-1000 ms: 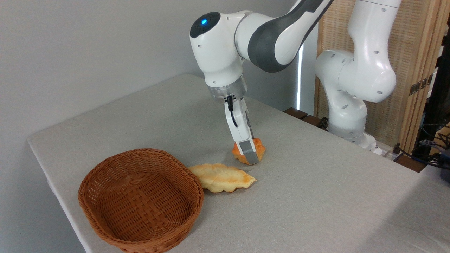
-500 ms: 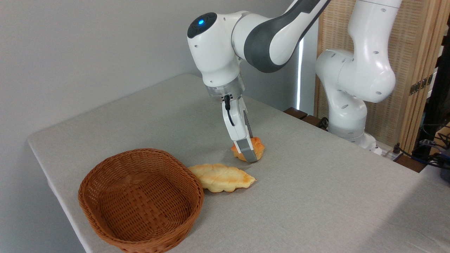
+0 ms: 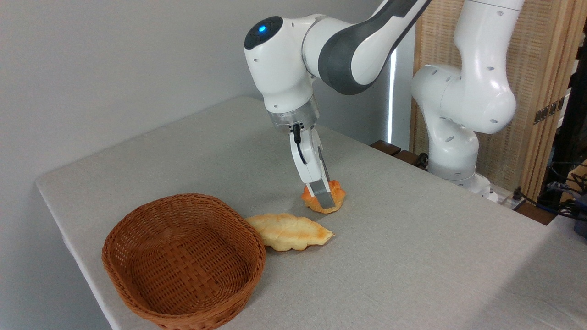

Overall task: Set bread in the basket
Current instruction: 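Close the gripper on the orange bun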

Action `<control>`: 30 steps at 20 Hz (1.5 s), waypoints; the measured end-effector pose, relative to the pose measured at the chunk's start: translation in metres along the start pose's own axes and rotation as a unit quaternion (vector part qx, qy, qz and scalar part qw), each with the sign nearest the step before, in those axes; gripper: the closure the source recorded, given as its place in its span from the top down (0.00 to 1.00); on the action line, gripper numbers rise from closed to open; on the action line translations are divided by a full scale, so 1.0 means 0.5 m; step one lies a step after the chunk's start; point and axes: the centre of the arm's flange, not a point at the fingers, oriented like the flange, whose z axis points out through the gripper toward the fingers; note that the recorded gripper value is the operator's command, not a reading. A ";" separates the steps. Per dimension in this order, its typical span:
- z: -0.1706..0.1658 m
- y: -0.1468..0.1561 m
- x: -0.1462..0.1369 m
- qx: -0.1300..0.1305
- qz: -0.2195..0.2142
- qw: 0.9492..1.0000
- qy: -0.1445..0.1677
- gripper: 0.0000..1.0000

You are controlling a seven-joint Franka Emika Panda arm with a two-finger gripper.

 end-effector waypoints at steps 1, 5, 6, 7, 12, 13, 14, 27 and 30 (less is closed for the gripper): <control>0.000 0.000 0.000 0.000 0.000 1.000 0.000 0.67; 0.002 -0.001 0.000 -0.001 0.000 1.000 0.000 0.66; 0.002 -0.001 0.000 -0.001 0.000 1.000 0.000 0.66; 0.002 -0.001 0.000 -0.001 0.000 1.000 0.000 0.65; 0.001 -0.001 0.000 -0.001 -0.001 1.000 0.000 0.64; 0.001 -0.001 0.000 -0.001 -0.001 1.000 0.000 0.64; 0.001 -0.001 0.000 -0.001 -0.001 1.000 0.000 0.64; -0.002 -0.002 0.001 0.001 -0.001 1.000 0.000 0.54; -0.005 -0.003 0.001 0.002 -0.001 1.000 0.001 0.51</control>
